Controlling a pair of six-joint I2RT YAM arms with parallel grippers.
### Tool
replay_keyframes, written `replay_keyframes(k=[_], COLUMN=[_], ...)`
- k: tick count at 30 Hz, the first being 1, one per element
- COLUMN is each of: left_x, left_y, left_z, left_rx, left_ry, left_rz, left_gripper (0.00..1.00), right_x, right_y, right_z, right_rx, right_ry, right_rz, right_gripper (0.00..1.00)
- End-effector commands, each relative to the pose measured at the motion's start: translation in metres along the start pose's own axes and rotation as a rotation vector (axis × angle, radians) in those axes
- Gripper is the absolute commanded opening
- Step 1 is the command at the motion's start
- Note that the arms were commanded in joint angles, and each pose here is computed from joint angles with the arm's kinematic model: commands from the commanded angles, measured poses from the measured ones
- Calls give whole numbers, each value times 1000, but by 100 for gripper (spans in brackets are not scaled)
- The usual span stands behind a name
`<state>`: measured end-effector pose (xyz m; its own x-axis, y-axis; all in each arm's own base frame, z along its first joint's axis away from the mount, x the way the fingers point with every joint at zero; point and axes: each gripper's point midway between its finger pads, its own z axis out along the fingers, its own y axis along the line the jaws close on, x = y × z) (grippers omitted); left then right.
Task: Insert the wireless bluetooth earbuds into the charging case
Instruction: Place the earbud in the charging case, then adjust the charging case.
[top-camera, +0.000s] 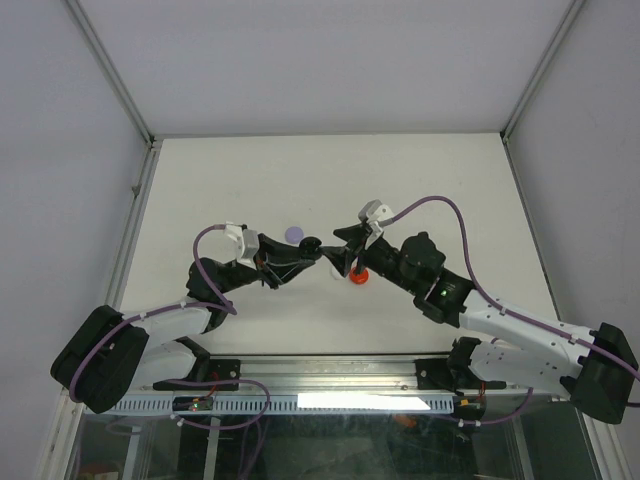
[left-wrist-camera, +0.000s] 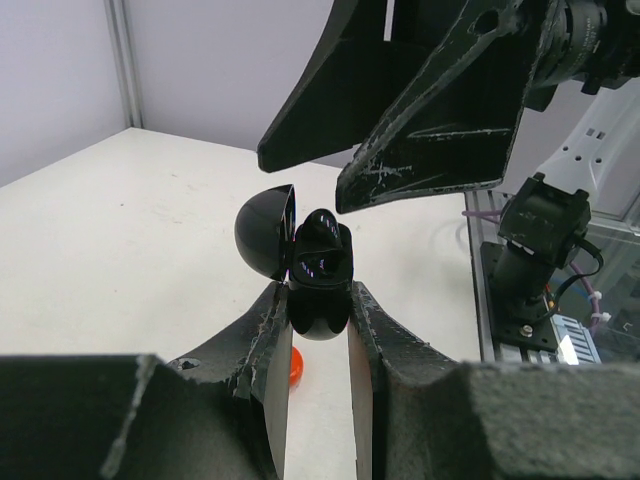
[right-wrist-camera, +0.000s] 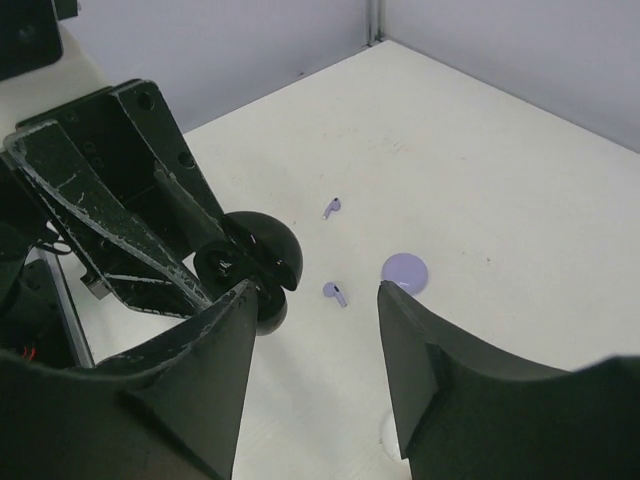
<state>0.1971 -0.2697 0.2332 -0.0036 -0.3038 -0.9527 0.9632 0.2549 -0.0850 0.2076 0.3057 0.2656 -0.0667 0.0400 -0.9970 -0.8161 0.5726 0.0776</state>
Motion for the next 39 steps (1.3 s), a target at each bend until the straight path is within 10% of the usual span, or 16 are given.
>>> replay_keyframes(k=[1, 39], left_x=[-14, -37], left_y=[-10, -29], left_z=[1, 12], left_rx=[59, 193], left_ry=[-37, -85], left_rz=[68, 57], left_gripper=[0, 0], right_x=[-21, 6], right_y=[13, 39], right_z=[3, -7], right_rx=[-79, -629], right_ry=[-34, -64], right_rz=[19, -101], right_gripper=[55, 48])
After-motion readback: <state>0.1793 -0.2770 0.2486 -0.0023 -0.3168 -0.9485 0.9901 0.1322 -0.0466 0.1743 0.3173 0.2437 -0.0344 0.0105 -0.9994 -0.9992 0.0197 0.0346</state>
